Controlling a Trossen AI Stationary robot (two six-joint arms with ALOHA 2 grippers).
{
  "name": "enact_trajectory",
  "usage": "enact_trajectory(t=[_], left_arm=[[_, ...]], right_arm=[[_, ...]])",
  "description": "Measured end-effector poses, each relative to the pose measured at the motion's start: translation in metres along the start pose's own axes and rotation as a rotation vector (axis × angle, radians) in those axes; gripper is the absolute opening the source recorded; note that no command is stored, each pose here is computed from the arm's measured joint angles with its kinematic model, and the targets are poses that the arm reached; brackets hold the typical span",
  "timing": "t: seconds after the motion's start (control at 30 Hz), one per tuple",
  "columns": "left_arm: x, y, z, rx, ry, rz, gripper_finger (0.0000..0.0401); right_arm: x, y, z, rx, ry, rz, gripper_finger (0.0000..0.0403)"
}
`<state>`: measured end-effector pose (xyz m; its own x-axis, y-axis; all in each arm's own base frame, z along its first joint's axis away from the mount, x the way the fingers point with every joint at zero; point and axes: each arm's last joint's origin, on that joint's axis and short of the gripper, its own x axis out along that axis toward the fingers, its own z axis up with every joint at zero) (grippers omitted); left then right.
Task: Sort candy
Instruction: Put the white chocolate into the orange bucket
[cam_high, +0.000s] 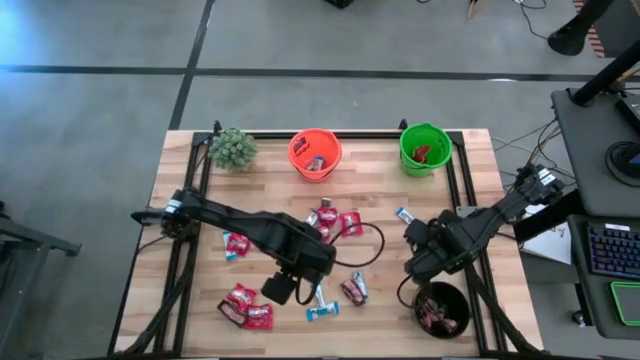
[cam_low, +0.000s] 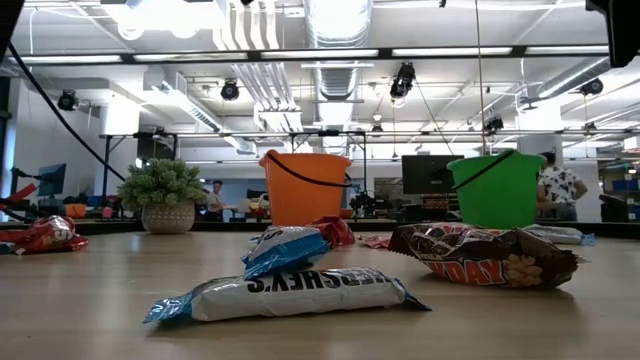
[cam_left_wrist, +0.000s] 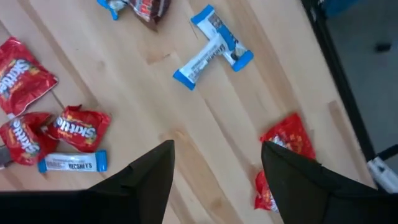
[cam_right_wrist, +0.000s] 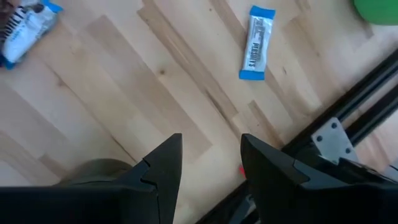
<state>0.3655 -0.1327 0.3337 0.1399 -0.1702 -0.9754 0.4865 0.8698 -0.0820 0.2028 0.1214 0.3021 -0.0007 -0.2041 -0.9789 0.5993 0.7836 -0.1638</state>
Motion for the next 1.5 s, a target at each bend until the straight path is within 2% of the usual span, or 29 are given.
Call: enact_trajectory(t=[0.3,0.53,0.8,1.07,1.33,1.5], left_arm=[[0.028,0.007,-0.005,0.097,0.068,-0.013,0.0212],[0.054,0.021,0.000,0.199,-0.007,0.009,0.0212],[0.068,0.036,-0.008,0.241,0.035,0.021,0.0212],[0.090,0.036,-0.010,0.290,-0.009,-0.022,0.0212],[0.095,0.039,0.001,0.365,-0.119,0.024,0.0212],[0.119,0.042,0.005,0.387,-0.079,0.007,0.0212]], right_arm=[[-0.004,-0.005,-0.002,0.030,0.015,0.023,0.0155],[-0.007,-0.009,-0.002,0.085,0.011,0.039,0.0155],[-0.007,-0.009,-0.002,0.128,0.012,0.039,0.0155],[-0.008,-0.009,-0.003,0.145,0.013,0.041,0.0155],[-0.007,-0.011,0.000,0.166,0.015,0.039,0.0155],[-0.007,-0.011,0.001,0.202,0.016,0.038,0.0155]])
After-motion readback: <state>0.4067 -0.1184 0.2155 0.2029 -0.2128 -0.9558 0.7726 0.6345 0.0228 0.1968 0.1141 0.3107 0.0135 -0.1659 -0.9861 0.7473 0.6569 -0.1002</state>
